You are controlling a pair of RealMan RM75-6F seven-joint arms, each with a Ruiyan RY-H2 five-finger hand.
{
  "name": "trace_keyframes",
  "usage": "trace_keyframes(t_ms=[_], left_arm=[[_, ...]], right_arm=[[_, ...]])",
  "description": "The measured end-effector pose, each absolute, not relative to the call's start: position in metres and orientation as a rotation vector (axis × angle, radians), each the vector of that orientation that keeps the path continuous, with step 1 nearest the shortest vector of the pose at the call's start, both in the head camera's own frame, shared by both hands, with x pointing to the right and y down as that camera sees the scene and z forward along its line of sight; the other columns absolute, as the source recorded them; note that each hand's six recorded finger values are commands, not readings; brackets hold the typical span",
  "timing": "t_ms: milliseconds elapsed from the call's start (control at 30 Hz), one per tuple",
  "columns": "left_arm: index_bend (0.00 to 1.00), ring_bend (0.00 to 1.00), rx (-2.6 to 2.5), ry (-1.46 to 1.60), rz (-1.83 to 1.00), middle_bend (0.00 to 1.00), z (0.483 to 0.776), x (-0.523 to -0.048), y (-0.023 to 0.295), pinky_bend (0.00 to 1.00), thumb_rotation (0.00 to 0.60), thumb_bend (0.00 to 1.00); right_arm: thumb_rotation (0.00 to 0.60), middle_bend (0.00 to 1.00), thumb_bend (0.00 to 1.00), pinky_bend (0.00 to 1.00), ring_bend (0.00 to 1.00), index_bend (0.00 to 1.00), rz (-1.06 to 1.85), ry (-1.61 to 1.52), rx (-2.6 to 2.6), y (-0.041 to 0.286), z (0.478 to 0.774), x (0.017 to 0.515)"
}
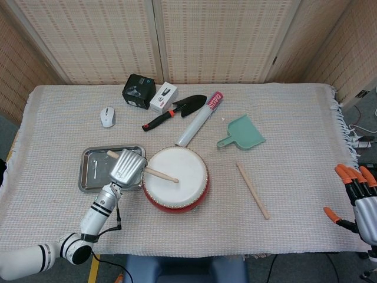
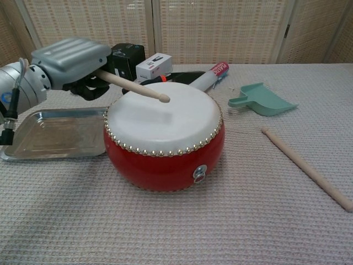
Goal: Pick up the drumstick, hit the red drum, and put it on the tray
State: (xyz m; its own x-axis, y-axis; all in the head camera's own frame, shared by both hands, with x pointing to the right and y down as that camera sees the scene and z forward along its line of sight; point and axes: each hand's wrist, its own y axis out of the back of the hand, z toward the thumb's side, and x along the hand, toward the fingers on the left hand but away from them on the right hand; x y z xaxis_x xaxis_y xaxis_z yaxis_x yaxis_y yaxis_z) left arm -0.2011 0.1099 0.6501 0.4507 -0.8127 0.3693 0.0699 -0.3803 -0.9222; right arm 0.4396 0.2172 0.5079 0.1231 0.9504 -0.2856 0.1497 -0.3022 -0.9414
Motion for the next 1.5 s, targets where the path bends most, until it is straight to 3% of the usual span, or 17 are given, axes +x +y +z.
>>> trace_keyframes(t_ms=[400,767,1033,1333,1500], left_arm=[[1.00,0.98,-1.493,0.455,-1.161,1.00,0.667,-0.206,0.103,1.00,0.600,0.61],[1.00,0.98,-1.755,0.724,-1.158,1.00,0.653,-0.204,0.092,1.00,0.600,0.61],[1.00,0.98,-1.530,0.495,-1.209,1.00,0.672,-0.207,0.094,1.00,0.600,0.62],[1.00,0.97,-1.638,0.671,-1.148,1.00,0.647,-0.199,0.086,1.00,0.600,0.62],[1.00,0.97,-1.567,0.599,-1.147,1.00,0.655,-0.196,0.087,1.00,0.600,0.62]], right_arm=[[0.600,0.07,0.18,0.05,0.00,0.07,1.270,-1.103,-1.597,0.218,0.508,0.442],[0.600,0.07,0.18,0.05,0.00,0.07,1.276,-1.099,-1.605,0.218,0.510,0.441],[0.600,0.07,0.18,0.05,0.00,0.07,1.369,-1.064,-1.614,0.222,0.517,0.447],[0.600,0.07,0.18,0.01,0.00,0.07,1.466,-0.997,-1.638,0.225,0.523,0.447],[0.600,0.07,0.18,0.00,0.00,0.07,1.490,-0.975,-1.637,0.227,0.522,0.447]])
